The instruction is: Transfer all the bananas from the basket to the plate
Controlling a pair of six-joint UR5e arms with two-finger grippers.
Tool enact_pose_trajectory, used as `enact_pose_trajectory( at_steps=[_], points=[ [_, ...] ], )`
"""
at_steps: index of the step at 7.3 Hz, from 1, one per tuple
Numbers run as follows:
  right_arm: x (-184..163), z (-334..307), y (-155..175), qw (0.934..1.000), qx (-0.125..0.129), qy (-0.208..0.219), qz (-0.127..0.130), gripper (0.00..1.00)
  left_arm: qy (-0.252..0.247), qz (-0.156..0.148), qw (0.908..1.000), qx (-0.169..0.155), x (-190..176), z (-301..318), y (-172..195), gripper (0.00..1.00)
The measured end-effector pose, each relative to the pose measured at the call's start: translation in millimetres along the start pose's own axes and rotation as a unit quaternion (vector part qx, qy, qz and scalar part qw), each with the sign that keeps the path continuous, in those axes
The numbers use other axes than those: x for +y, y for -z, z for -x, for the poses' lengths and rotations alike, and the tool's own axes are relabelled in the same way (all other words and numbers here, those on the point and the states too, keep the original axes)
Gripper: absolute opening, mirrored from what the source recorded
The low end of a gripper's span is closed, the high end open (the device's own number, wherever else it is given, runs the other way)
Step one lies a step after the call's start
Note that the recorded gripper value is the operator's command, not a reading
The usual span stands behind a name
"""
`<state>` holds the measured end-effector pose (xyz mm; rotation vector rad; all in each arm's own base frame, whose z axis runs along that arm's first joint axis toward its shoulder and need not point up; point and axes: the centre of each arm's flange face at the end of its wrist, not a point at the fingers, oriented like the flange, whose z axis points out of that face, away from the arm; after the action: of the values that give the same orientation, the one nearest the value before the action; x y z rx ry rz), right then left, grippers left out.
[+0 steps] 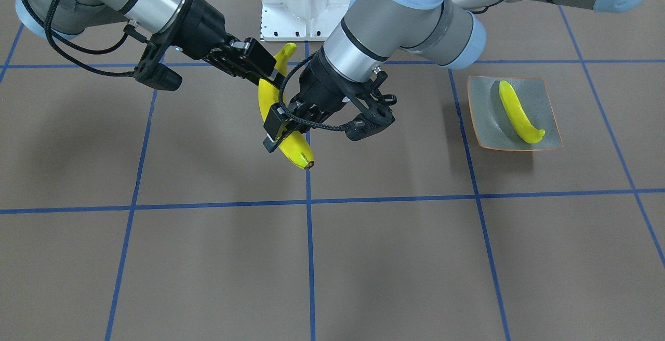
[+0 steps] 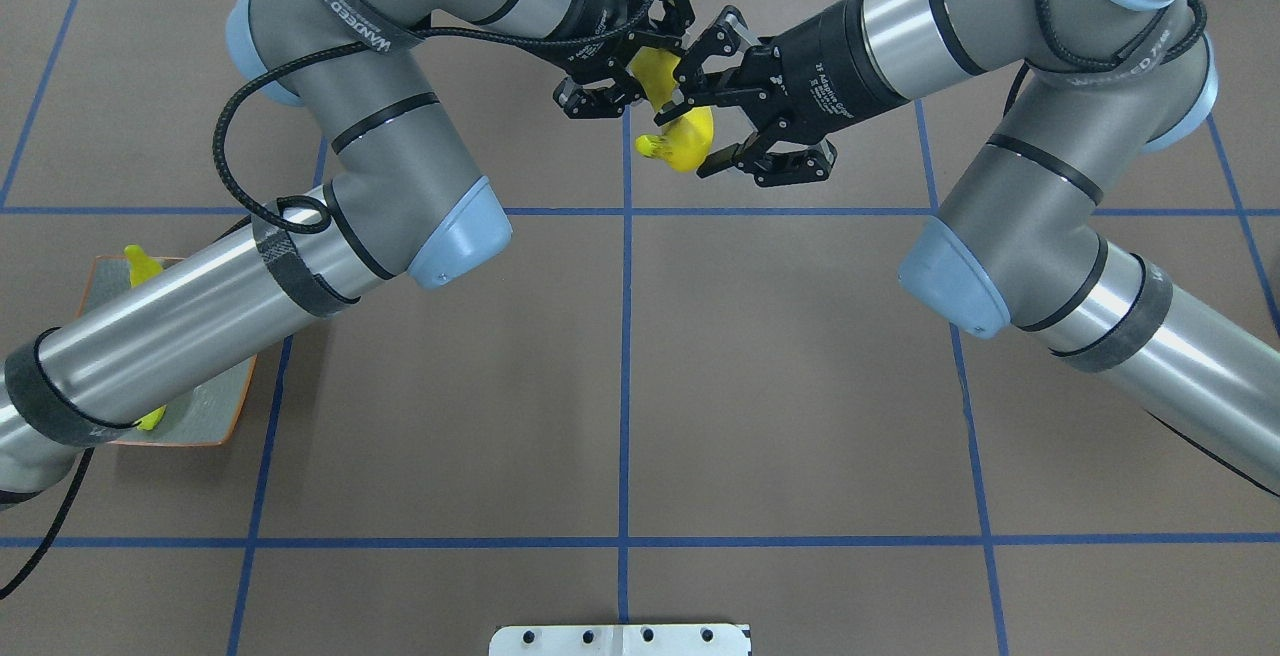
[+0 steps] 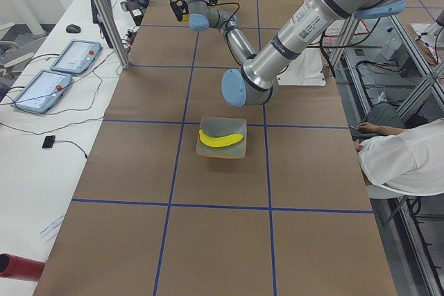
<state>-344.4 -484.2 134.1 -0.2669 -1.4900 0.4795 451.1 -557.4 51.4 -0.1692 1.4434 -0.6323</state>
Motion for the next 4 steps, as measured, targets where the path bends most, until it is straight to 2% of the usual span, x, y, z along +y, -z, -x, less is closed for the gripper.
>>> enact_pose_trajectory(
  at_steps=[2,3,4],
  points=[
    [-14.8,-39.9,14.7,0.9995,-0.021,0.023,0.007,1.00,0.001,-0.001,1.0000,-0.001,-2.6,1.9,0.8,0.00],
    [-33.8,-69.1,35.6,0.9992,-0.026,0.029,0.007,1.00,0.001,-0.002,1.0000,-0.003,-5.7,9.9,4.5,0.00],
    [-59.9,-99.5,67.1,0.9992,-0.019,0.034,0.001,1.00,0.000,-0.003,1.0000,-0.007,-11.9,33.2,14.8,0.00]
  ],
)
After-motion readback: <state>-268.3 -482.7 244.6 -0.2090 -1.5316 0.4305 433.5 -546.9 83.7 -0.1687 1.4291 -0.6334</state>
